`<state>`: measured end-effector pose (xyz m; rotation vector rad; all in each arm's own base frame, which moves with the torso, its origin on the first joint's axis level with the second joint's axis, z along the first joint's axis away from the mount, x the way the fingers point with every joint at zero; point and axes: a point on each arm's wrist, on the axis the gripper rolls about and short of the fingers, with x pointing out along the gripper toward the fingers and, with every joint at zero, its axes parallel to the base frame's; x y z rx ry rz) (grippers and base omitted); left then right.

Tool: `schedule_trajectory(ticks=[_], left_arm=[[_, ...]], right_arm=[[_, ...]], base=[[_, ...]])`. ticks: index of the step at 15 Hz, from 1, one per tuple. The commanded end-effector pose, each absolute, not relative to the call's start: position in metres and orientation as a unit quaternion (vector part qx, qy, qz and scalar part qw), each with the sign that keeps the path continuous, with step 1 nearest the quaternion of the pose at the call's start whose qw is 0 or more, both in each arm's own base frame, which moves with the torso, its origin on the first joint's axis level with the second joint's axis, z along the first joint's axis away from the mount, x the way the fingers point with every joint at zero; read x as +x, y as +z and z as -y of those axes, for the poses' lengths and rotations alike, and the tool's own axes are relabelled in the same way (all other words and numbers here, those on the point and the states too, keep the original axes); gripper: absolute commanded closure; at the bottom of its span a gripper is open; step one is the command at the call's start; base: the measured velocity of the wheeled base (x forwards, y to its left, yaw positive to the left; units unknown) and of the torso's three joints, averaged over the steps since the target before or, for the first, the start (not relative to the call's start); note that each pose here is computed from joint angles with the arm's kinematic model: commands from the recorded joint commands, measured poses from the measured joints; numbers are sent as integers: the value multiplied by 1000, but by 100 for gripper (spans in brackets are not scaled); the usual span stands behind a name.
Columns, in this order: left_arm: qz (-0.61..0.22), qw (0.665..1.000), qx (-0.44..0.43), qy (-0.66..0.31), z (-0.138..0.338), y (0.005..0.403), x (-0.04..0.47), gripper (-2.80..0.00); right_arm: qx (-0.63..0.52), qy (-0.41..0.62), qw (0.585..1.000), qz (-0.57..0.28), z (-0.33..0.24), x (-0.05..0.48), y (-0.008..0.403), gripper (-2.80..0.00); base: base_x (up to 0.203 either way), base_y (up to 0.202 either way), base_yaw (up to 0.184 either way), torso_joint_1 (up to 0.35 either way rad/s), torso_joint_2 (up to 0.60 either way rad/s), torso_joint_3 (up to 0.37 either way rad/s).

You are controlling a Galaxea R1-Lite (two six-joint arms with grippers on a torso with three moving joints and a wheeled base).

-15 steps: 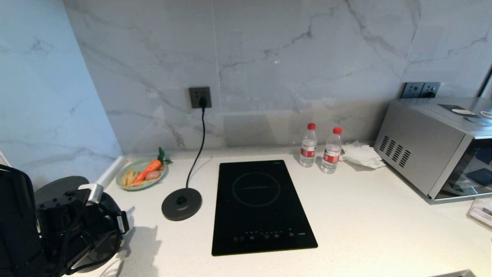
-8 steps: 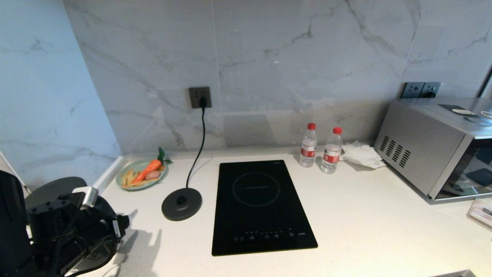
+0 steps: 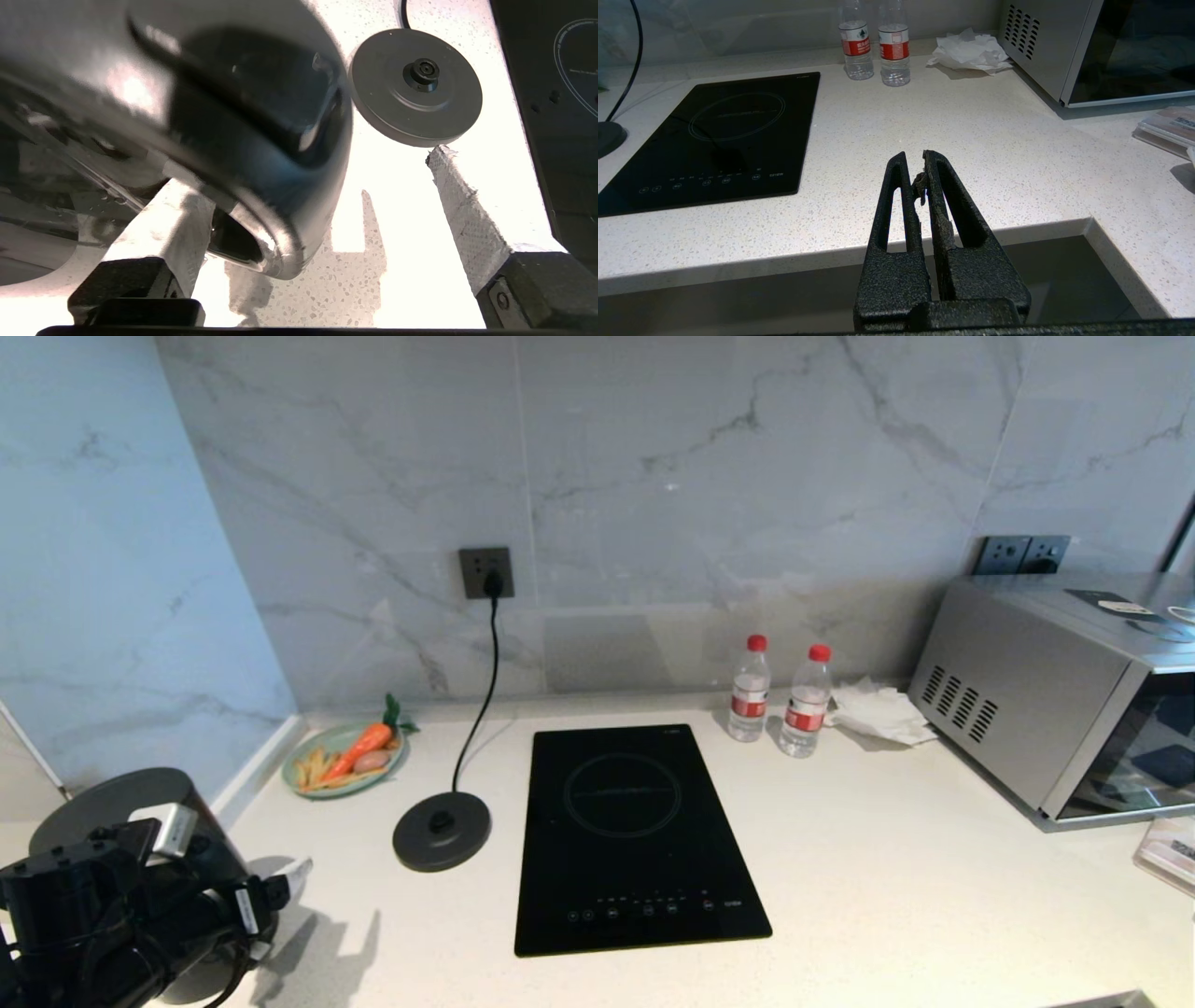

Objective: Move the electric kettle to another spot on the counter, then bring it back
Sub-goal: Place it by the sink

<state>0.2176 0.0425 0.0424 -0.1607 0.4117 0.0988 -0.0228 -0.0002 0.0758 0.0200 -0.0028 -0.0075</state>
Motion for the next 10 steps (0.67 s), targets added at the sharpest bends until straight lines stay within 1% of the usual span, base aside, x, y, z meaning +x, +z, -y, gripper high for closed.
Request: schedule_trajectory(ticks=[1,4,8,10], left_arm=[[-194,977,-76,39,-39,45,220,-280],[-200,977,-68,13,-27,42,225,-280],[-183,981,-65,8,-26,45,234,-280],[-180,981,-67,9,-27,46,235,-280]], right_arm=[[10,-4,1000,2,0,-23,76,0],[10,-4,1000,2,0,-23,76,0],[10,-4,1000,2,0,-23,76,0],[10,-3,1000,2,0,-23,76,0]], base=[[0,0,0,0,0,0],[0,0,0,0,0,0],[0,0,0,0,0,0],[-151,0,-4,8,10,6]])
